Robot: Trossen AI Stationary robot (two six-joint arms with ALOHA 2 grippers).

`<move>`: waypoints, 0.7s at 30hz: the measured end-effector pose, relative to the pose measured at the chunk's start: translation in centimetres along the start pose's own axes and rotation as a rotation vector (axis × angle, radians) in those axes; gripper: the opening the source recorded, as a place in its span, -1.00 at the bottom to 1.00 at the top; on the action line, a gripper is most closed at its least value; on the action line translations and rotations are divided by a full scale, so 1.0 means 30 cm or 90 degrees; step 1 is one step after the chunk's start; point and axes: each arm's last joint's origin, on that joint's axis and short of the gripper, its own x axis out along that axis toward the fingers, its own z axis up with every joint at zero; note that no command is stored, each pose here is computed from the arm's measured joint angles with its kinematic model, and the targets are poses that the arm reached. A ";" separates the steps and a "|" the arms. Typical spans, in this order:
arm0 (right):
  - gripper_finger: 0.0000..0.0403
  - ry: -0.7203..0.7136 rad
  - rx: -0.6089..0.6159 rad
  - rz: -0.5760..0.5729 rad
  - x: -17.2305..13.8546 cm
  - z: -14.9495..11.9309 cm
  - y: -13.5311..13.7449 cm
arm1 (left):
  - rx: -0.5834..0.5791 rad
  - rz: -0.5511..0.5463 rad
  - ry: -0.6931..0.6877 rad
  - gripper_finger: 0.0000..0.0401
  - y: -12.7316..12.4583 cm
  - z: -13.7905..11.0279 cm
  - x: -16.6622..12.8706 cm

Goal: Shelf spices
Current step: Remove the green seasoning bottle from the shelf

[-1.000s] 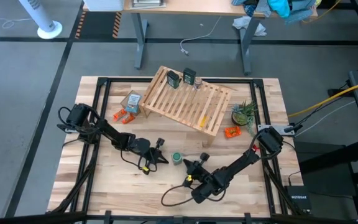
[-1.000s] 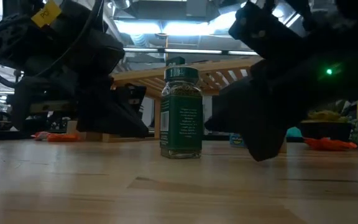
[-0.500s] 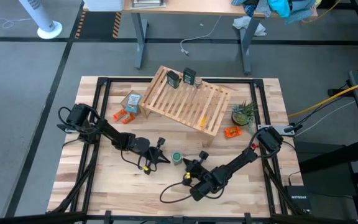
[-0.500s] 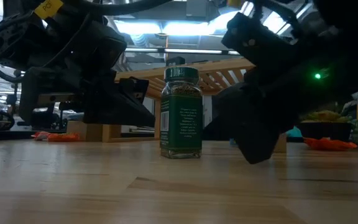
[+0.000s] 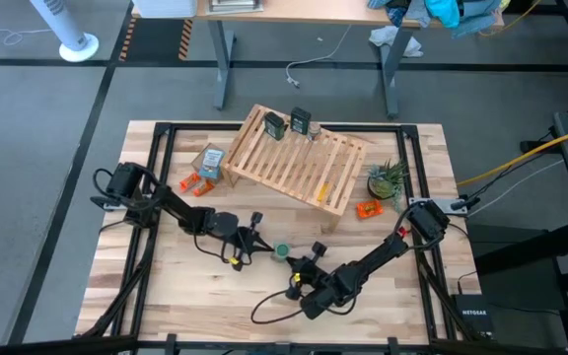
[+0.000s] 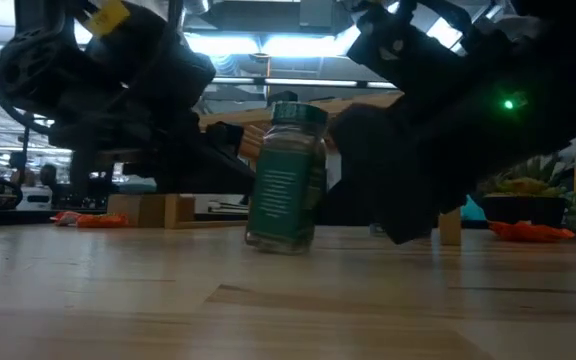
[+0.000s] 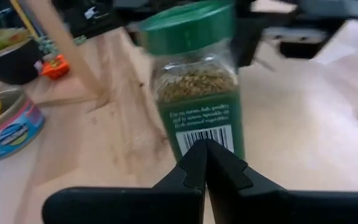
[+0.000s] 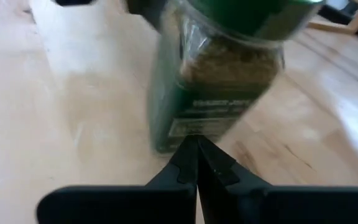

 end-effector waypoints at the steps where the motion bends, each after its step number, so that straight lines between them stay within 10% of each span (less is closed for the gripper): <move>1: -1.00 -0.001 0.005 0.003 0.000 0.002 0.002 | -0.001 0.003 0.002 -1.00 0.004 -0.002 0.000; 21: -1.00 -0.047 0.020 0.067 -0.002 0.049 0.037 | 0.009 0.054 0.021 -1.00 0.090 -0.030 -0.007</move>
